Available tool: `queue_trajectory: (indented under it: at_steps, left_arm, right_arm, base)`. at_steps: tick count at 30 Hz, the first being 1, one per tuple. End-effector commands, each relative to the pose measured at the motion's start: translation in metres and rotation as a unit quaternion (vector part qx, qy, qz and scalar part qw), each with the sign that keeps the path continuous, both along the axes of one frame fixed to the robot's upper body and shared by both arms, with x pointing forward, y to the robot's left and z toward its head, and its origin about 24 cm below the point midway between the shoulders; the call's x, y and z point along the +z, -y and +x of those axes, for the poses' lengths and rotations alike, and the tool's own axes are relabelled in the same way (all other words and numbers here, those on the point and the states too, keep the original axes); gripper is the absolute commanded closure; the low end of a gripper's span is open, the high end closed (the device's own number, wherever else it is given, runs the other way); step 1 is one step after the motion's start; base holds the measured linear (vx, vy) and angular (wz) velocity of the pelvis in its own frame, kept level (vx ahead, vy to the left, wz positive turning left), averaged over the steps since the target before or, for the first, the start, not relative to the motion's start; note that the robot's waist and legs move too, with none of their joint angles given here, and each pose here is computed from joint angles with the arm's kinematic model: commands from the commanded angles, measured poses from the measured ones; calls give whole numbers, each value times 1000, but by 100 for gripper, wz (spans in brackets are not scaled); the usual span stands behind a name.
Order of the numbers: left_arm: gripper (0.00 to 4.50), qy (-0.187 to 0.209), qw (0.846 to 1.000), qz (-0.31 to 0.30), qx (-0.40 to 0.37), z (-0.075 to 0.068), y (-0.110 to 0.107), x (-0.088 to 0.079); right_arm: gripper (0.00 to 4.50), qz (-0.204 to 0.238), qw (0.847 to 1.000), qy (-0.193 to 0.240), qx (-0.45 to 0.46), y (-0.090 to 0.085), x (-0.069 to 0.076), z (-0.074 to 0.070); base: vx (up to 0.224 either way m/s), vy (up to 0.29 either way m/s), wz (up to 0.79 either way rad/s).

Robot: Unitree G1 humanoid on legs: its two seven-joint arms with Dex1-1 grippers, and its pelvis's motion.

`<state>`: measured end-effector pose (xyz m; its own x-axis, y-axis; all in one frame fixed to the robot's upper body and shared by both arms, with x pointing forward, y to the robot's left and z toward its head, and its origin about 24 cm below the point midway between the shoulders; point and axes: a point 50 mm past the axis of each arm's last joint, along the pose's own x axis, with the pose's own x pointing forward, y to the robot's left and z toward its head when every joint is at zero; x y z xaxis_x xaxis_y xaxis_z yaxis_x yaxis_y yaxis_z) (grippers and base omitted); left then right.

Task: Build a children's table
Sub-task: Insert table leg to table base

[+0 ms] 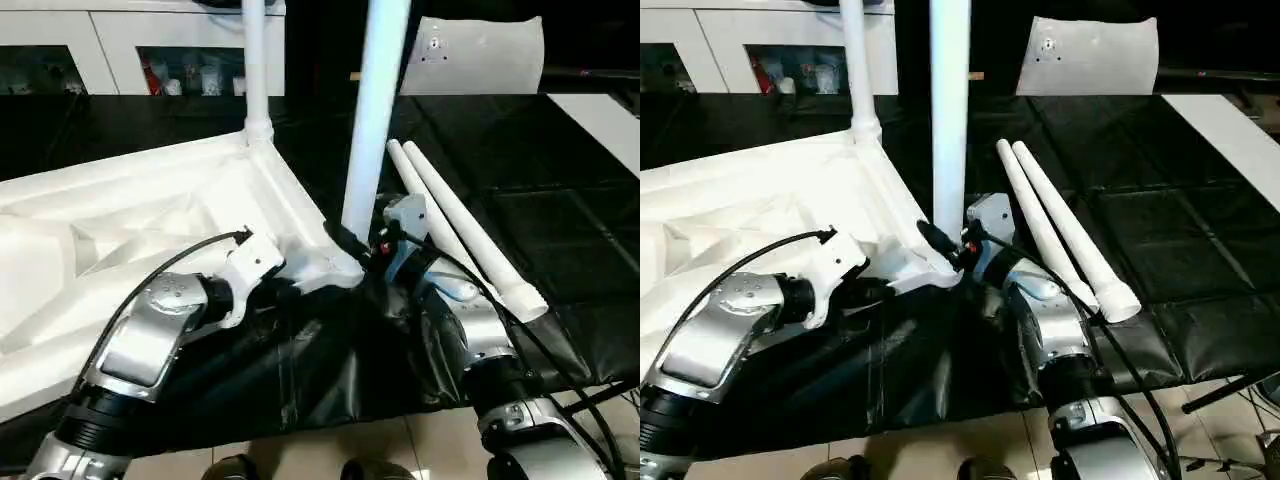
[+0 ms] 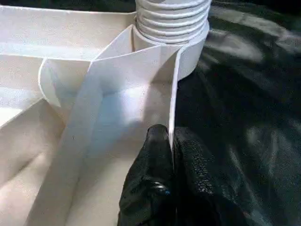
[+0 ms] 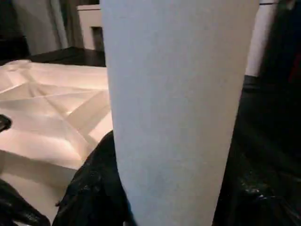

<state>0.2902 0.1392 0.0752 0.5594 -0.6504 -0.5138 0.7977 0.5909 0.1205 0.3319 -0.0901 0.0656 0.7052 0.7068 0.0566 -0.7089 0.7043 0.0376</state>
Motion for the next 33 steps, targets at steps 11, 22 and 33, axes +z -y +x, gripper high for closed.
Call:
queue_trajectory:
  at_steps: [11, 22, 33]
  left_arm:
    - [450, 72, 996, 11, 55, 15, -7, 18]
    - [450, 79, 994, 49, -62, 10, -16, 13]
    - [450, 84, 986, 44, -134, 15, -20, 13]
  right_arm:
    - [259, 52, 996, -77, -11, 21, -26, -12]
    - [259, 46, 997, -64, 15, 44, -12, -9]
    - [259, -12, 995, -67, 76, 44, -7, -10]
  base:
    - [0, 0, 0]
    - [0, 0, 0]
    - [0, 0, 0]
